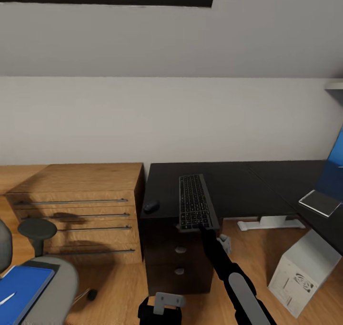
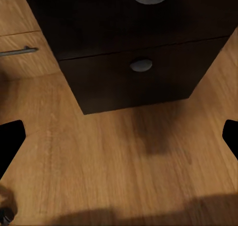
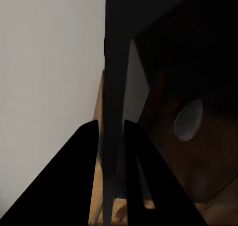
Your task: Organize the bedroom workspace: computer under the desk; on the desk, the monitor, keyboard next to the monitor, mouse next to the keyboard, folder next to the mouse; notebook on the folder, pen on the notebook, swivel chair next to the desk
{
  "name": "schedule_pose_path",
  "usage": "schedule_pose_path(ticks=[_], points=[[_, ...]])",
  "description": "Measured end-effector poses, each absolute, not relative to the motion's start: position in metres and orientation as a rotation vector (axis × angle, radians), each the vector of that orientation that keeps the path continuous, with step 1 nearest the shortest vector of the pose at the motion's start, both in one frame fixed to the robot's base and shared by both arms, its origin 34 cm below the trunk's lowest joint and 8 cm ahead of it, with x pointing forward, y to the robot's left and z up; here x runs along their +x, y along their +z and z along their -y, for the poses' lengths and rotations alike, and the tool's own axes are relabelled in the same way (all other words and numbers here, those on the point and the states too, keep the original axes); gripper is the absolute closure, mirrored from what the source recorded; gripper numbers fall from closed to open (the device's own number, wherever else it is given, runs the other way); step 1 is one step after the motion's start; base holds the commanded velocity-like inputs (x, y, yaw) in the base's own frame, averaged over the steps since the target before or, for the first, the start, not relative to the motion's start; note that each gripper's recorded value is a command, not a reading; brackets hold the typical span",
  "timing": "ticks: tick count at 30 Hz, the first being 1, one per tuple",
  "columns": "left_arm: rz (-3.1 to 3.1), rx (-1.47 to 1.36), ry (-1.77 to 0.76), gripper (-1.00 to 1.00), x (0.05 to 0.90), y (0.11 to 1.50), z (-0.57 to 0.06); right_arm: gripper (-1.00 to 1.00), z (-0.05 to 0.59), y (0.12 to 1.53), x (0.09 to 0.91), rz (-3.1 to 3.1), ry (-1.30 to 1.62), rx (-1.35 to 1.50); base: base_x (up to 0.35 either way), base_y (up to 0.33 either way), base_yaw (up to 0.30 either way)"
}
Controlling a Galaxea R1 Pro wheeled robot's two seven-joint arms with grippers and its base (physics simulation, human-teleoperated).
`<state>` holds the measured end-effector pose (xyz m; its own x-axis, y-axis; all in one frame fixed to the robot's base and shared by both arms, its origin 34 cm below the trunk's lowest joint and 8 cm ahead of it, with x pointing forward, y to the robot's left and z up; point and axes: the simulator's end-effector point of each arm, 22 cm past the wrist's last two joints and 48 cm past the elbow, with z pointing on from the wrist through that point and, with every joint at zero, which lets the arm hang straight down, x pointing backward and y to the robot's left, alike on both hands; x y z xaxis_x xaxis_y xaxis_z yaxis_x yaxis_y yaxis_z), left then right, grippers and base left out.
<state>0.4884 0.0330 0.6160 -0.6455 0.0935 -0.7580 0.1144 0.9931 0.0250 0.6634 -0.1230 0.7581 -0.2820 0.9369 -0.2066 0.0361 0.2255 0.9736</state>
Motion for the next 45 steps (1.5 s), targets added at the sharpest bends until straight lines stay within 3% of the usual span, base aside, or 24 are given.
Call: schedule_pose_path(ticks=[9, 45], points=[[-2.274, 0.143, -0.029, -1.0, 0.489, 0.617, -0.033, 1.0, 0.122, 0.758, 0.663, -1.56, 1.209, 0.942, 0.0, 0.0, 0.139], [-2.252, 0.122, -0.042, -1.0, 0.495, 0.627, -0.035, 1.0, 0.136, 0.752, 0.664, -1.547, 1.197, 0.932, 0.031, 0.035, 0.001]])
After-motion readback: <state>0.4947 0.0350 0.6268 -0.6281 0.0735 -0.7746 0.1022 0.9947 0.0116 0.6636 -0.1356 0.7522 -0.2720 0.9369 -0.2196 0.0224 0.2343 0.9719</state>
